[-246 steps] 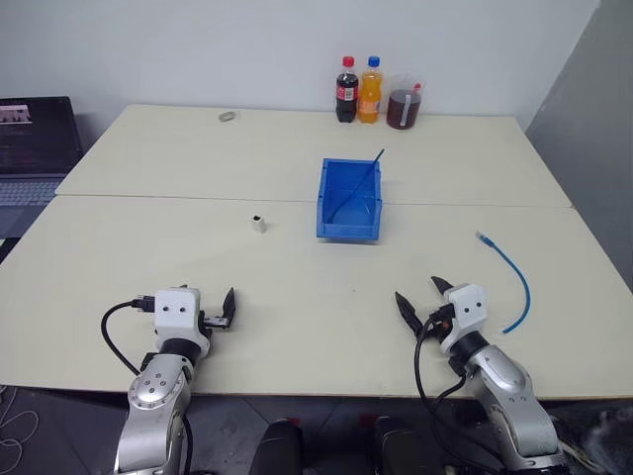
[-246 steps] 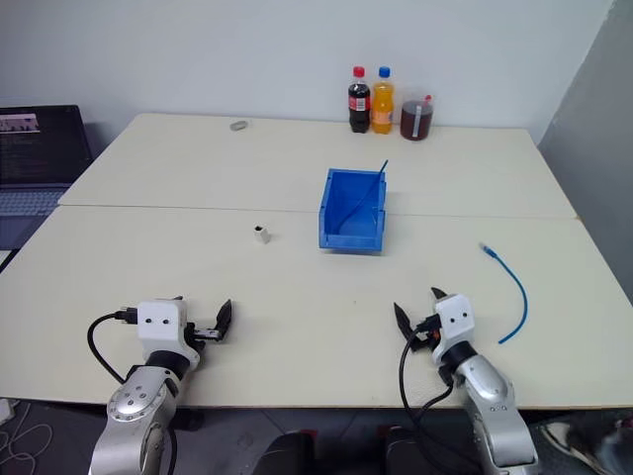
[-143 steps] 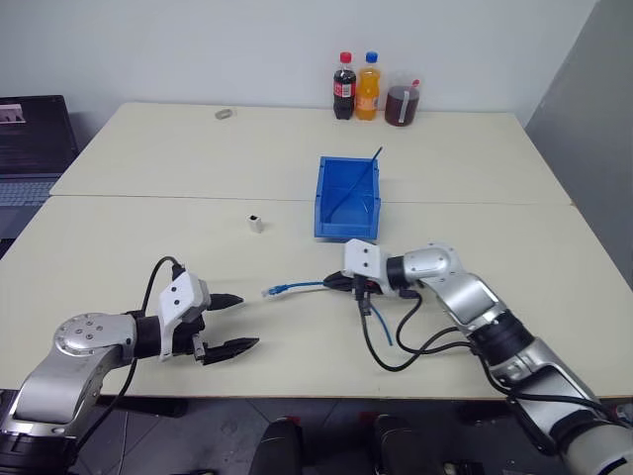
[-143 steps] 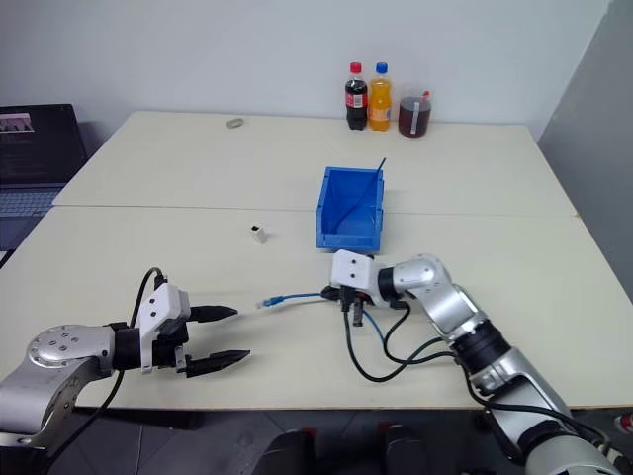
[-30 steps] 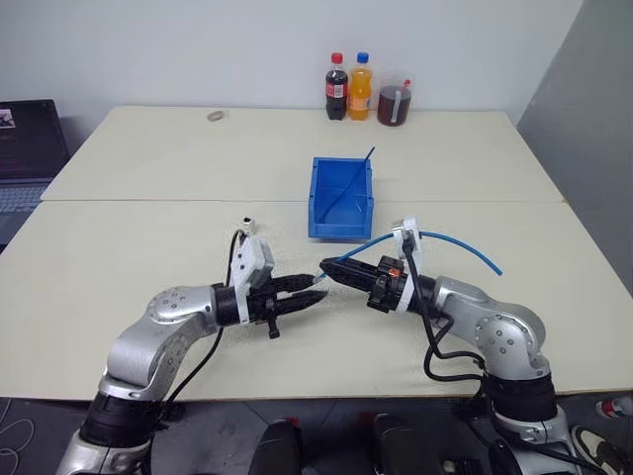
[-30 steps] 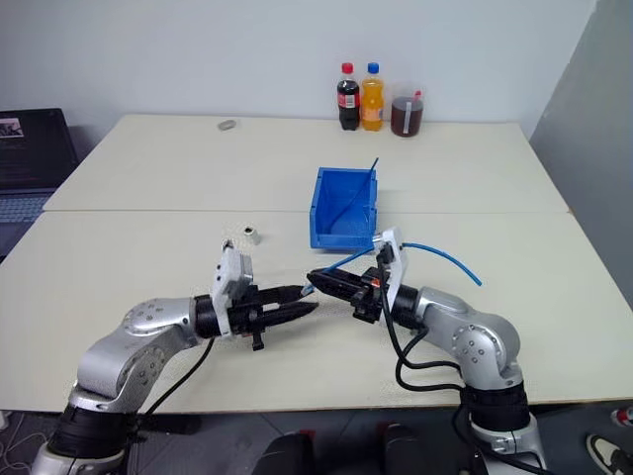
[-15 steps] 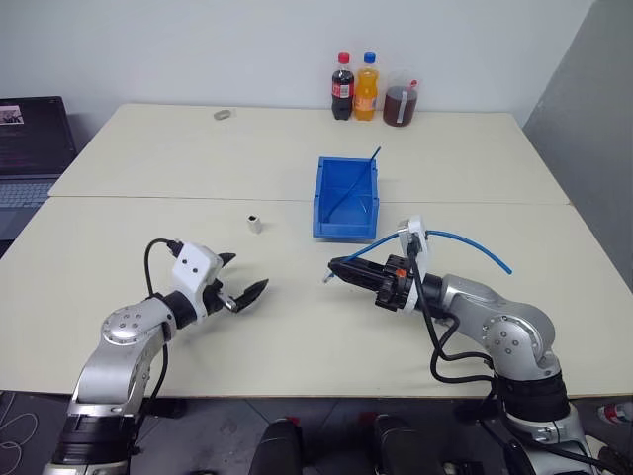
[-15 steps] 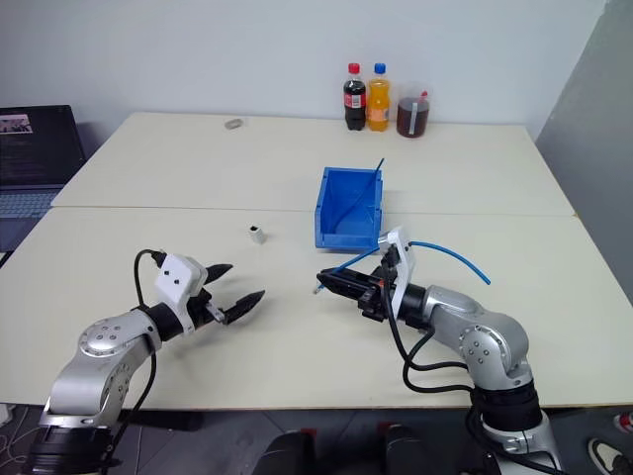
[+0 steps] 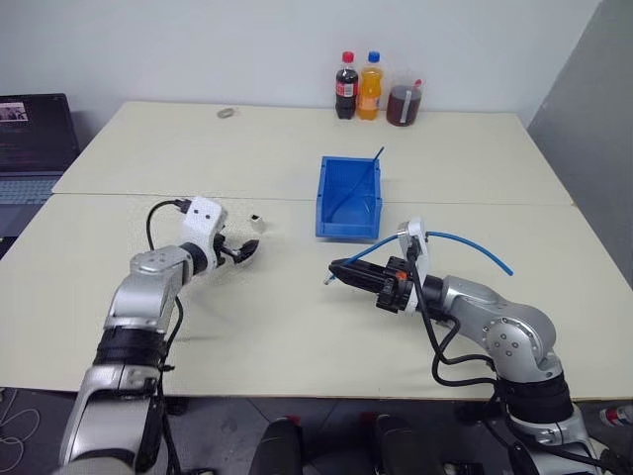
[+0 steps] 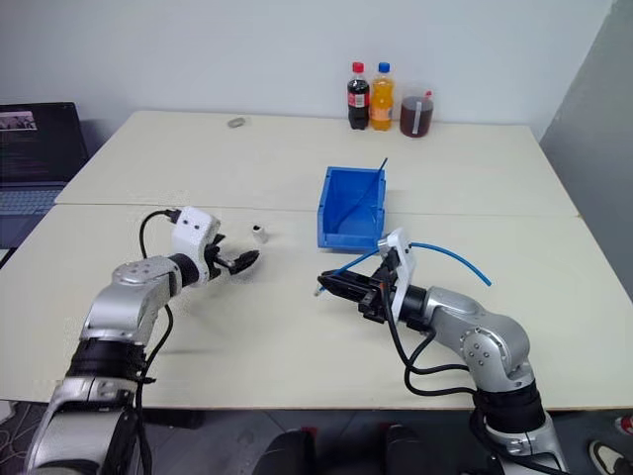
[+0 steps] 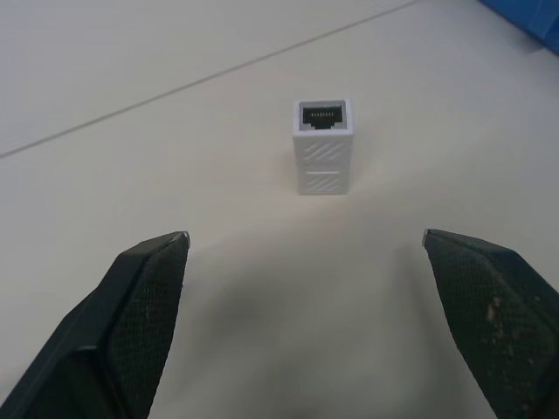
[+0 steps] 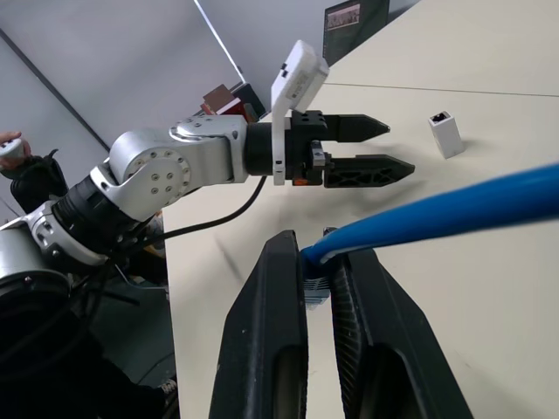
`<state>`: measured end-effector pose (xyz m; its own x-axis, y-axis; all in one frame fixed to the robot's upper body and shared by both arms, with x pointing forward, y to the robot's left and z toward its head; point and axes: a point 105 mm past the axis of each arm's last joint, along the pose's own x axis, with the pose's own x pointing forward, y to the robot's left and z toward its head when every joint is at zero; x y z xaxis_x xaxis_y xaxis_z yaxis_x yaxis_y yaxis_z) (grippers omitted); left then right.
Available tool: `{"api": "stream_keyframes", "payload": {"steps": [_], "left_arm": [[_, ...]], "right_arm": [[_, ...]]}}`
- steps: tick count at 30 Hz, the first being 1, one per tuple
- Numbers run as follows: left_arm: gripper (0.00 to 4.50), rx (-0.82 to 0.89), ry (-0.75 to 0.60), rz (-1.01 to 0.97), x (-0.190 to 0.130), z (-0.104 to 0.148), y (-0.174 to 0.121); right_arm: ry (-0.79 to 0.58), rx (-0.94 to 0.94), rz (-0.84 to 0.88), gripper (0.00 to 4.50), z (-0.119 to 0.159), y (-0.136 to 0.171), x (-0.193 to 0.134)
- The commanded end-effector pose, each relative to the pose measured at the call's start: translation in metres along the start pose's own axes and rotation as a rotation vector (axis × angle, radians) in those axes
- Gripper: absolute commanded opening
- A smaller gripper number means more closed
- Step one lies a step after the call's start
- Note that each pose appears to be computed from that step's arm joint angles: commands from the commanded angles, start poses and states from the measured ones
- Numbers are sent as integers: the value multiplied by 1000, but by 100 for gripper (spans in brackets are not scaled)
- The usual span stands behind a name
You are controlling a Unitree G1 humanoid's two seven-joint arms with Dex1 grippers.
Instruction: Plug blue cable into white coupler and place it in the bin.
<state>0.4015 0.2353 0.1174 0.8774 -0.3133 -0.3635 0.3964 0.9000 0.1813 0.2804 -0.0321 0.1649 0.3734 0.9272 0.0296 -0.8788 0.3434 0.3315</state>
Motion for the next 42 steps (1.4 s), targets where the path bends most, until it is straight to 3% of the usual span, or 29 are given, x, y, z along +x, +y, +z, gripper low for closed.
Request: {"api": "stream_keyframes", "payload": {"steps": [1,12,27,31,42], "left_arm": [[450,2,-23,-13,11,15,5],[450,14,-27,-66,36,22,-11],[450,-47,-30,-54,42,18,-10],[393,-48,-26,-60,44,17,-12],[170,-32,-27,-56,44,16,-10]], "right_arm": [[-40,-54,20,10,12,10,0],[-37,-62,26,10,12,13,1],[-40,-57,23,9,11,13,1],[-39,-57,23,9,11,13,1],[-46,-41,28,9,10,15,1]]}}
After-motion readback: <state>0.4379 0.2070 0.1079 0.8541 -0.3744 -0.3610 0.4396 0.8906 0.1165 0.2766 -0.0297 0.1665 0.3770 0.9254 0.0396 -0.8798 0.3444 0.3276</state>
